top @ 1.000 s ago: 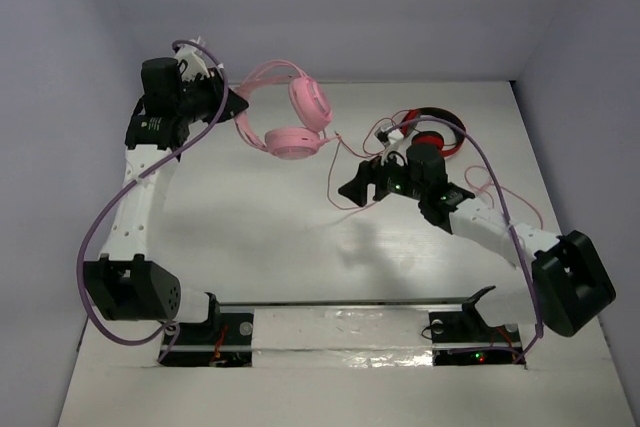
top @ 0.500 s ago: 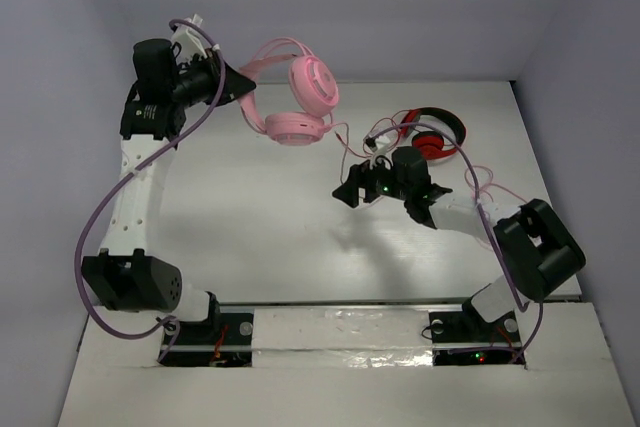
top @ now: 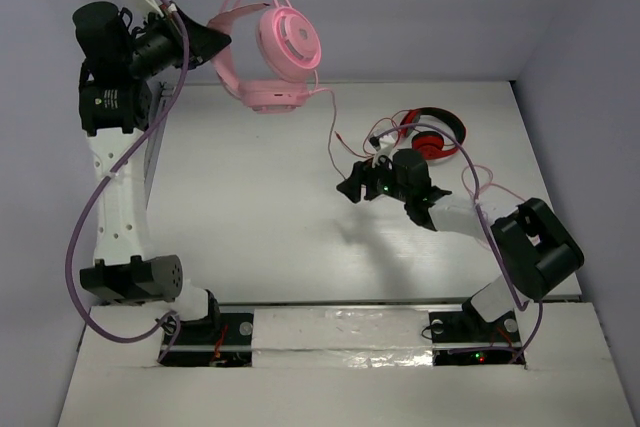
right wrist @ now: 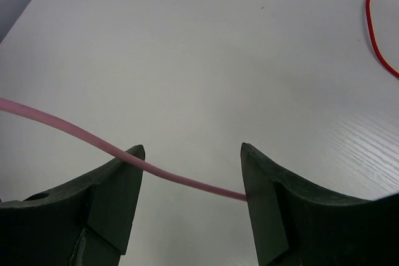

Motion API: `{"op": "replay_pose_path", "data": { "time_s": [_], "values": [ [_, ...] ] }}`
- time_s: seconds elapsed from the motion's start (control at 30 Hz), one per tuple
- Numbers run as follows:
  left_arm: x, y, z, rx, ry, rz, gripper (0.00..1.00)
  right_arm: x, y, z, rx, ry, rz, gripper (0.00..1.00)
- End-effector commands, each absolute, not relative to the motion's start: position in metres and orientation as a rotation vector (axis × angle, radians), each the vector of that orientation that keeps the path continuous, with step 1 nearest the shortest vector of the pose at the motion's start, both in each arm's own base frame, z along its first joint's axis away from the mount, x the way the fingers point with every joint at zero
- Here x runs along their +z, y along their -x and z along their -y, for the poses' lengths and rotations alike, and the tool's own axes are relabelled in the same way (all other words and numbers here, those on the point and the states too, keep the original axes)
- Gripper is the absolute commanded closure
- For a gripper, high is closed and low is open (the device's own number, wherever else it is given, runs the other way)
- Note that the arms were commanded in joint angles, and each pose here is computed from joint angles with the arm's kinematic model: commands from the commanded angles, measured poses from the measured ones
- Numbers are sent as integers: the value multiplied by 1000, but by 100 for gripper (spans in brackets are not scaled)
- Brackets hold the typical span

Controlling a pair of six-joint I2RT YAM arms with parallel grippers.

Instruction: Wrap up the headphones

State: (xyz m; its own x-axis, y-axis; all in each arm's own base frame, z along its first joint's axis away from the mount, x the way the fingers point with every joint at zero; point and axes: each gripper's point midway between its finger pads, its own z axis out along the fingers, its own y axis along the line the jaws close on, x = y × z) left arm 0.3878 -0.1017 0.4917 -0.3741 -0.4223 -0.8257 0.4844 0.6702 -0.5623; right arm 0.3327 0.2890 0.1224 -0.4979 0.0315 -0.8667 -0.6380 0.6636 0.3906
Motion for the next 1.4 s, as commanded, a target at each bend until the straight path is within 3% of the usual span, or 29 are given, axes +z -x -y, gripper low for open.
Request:
{"op": "replay_pose_path", "data": {
  "time_s": [0.0,0.2,0.4,0.43,0.5,0.77,1.1,1.37],
  "values": [
    [528,-364,111,-1034,-96,-1632,100,149,-345,-294,862,482,-1834,31],
    [546,-363,102,-1082,-70,-1574,100,136,-343,-295,880,473,-1871,31],
    [546,-374,103,-1152,-62,-1566,100,125,-344,-292,862,447,-1919,66],
    [544,-376,101,-1147,-48,-1565,100,124,-345,-292,858,443,-1925,82],
    [530,-383,98,-1139,-10,-1579,100,122,-340,-294,889,440,-1954,98],
    [409,-416,85,-1149,274,-1688,100,154,-326,-307,889,346,-2002,100],
    [301,-411,69,-1045,555,-1804,100,119,-322,-274,466,202,-2253,100],
    [270,-409,67,-922,764,-1715,100,127,-258,-354,500,500,-2266,100]
  ]
}}
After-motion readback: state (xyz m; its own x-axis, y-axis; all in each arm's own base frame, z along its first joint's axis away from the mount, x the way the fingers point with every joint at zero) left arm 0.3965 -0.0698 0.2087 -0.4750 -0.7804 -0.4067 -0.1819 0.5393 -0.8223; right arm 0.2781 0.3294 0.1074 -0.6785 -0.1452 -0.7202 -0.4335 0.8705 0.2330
